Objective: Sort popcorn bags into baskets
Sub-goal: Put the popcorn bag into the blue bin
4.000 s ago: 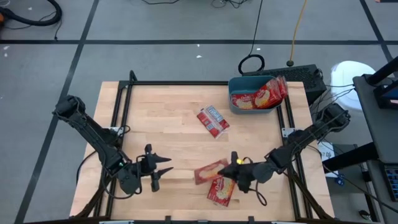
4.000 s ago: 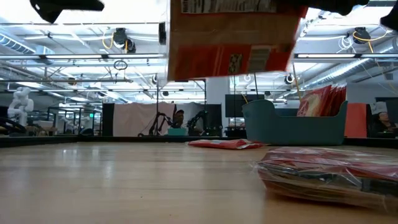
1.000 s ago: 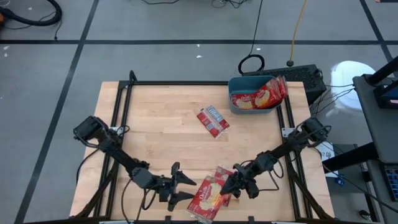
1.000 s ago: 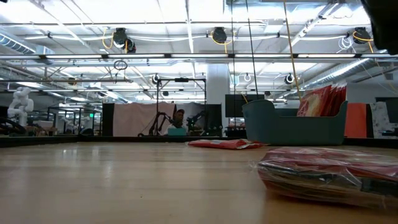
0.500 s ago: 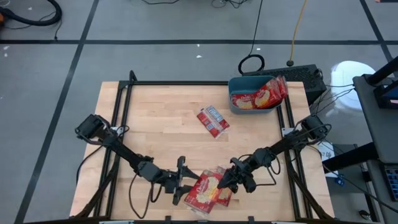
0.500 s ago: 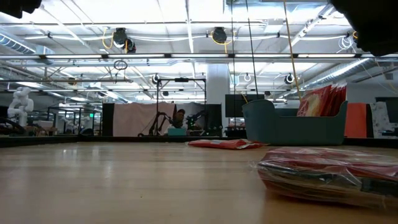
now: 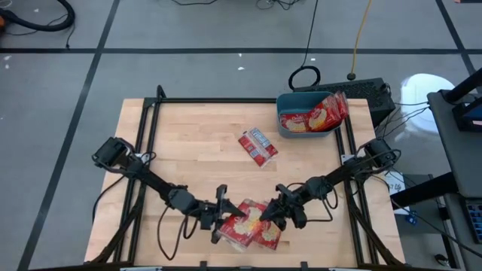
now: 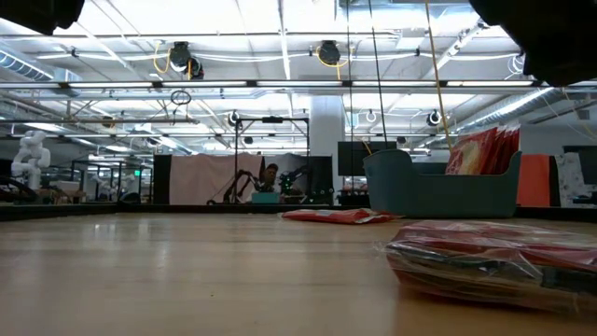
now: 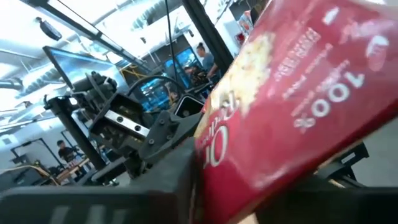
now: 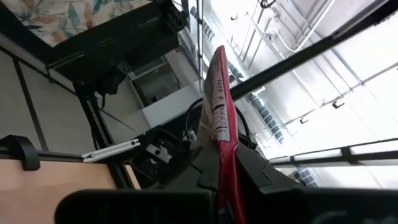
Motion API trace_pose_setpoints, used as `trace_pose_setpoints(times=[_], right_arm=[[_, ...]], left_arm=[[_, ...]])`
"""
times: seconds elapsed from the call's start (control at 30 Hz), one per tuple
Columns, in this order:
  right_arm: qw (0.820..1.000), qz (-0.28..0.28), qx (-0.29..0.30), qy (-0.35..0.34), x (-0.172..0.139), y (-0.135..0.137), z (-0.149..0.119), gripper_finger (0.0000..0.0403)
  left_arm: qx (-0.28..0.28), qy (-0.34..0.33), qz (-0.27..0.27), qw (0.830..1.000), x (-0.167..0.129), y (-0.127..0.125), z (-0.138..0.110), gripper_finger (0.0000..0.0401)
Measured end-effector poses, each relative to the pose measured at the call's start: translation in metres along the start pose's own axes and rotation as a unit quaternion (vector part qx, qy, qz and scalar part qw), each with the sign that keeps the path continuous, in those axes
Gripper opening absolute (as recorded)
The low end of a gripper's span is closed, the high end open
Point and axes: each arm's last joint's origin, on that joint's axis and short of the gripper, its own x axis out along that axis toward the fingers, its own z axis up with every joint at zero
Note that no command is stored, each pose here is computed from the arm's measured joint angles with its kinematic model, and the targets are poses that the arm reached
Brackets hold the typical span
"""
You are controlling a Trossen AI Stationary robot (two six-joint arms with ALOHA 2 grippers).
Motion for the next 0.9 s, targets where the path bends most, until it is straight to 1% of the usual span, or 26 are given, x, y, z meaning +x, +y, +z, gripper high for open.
trace_pose_setpoints(times=[0.13, 0.17, 0.2, 0.3, 0.37, 0.43, 0.53, 0.6, 0.67, 0.73, 0.8, 0.83, 0.87, 0.9], right_arm=[[1.0, -0.008, 0.008, 0.014, 0.0, 0.0, 0.001, 0.0006], [1.0, -0.011, 0.018, 0.02, 0.0, 0.001, 0.001, 0.0007], [0.999, -0.015, 0.03, 0.025, 0.0, 0.0, 0.001, 0.0009], [0.995, -0.02, 0.092, 0.025, 0.0, -0.001, 0.001, 0.002], [0.989, -0.026, 0.14, 0.024, 0.0, -0.003, 0.002, 0.003], [0.982, -0.035, 0.185, 0.02, 0.001, -0.008, 0.004, 0.0042], [0.961, -0.054, 0.272, 0.02, 0.001, -0.013, 0.006, 0.0061], [0.947, -0.08, 0.309, 0.035, 0.001, -0.017, 0.007, 0.0075], [0.938, -0.108, 0.324, 0.055, 0.0, -0.02, 0.006, 0.0089], [0.933, -0.128, 0.325, 0.084, 0.0, -0.019, 0.004, 0.0106], [0.925, -0.152, 0.328, 0.115, -0.001, -0.017, 0.004, 0.0123], [0.917, -0.174, 0.334, 0.131, -0.001, -0.017, 0.004, 0.0132], [0.905, -0.197, 0.347, 0.146, -0.002, -0.017, 0.005, 0.014], [0.889, -0.226, 0.362, 0.163, -0.003, -0.017, 0.006, 0.0148]], left_arm=[[-0.009, 0.003, 0.002, 1.0, 0.0, 0.001, -0.001, 0.0035], [-0.009, 0.003, 0.002, 1.0, 0.0, 0.001, -0.001, 0.0023], [-0.01, 0.004, 0.004, 1.0, 0.0, 0.001, -0.001, 0.0019], [-0.012, 0.015, 0.02, 1.0, 0.0, 0.0, 0.0, 0.0032], [-0.012, 0.031, 0.04, 0.999, -0.001, 0.002, 0.002, 0.0045], [-0.01, 0.046, 0.052, 0.998, -0.002, 0.005, 0.005, 0.0049], [-0.015, 0.07, 0.054, 0.996, -0.005, 0.013, 0.012, 0.0035], [-0.026, 0.084, 0.055, 0.995, -0.007, 0.019, 0.016, 0.0022], [-0.031, 0.104, 0.052, 0.993, -0.01, 0.026, 0.021, 0.0022], [-0.037, 0.128, 0.057, 0.989, -0.014, 0.032, 0.025, 0.0022], [-0.037, 0.169, 0.066, 0.983, -0.02, 0.036, 0.027, 0.0023], [-0.036, 0.194, 0.072, 0.978, -0.024, 0.039, 0.027, 0.0027], [-0.035, 0.219, 0.082, 0.972, -0.028, 0.042, 0.028, 0.0034], [-0.035, 0.245, 0.095, 0.964, -0.033, 0.046, 0.028, 0.0041]])
